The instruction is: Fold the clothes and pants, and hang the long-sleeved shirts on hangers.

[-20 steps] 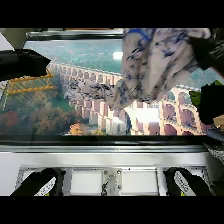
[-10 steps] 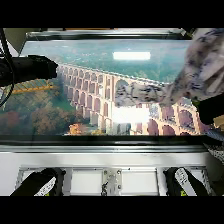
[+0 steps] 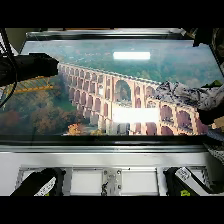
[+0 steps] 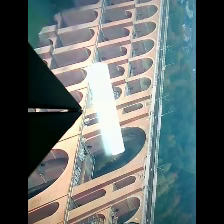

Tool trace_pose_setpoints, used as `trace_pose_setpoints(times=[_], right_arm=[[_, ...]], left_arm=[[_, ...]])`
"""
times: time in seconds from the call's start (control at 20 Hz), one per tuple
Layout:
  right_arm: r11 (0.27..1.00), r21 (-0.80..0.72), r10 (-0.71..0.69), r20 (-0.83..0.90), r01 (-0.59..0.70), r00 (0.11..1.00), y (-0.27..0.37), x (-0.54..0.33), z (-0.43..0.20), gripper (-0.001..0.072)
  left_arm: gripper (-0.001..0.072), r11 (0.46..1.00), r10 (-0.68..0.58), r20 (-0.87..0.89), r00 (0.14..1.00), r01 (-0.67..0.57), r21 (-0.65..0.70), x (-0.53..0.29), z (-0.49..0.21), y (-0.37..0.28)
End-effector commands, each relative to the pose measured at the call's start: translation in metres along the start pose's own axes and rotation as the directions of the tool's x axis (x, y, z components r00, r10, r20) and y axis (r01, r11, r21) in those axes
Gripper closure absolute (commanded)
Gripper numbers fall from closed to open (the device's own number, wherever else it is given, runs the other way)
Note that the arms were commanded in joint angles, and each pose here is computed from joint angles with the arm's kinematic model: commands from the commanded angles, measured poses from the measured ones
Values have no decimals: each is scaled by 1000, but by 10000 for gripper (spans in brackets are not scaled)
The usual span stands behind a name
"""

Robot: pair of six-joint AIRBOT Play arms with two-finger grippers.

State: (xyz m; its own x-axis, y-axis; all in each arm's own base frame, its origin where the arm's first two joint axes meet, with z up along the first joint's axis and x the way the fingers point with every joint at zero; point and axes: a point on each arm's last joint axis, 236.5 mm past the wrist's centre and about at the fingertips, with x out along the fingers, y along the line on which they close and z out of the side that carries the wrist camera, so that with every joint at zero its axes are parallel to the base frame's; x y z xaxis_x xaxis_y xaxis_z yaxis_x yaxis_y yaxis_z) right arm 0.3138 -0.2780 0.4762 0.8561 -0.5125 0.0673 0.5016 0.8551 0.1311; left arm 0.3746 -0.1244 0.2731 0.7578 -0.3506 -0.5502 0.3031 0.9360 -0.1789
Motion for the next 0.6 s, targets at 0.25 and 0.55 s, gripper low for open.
trace_pose_setpoints(times=[0.25,0.55], right_arm=[[988,-4,-156,55,157,986,-34,-5,32,702],[984,-30,-176,31,176,984,-37,-9,28,702]], left_arm=[[693,1000,1,6,1000,-1,-2,0,1,1],[693,1000,1,6,1000,-1,-2,0,1,1]])
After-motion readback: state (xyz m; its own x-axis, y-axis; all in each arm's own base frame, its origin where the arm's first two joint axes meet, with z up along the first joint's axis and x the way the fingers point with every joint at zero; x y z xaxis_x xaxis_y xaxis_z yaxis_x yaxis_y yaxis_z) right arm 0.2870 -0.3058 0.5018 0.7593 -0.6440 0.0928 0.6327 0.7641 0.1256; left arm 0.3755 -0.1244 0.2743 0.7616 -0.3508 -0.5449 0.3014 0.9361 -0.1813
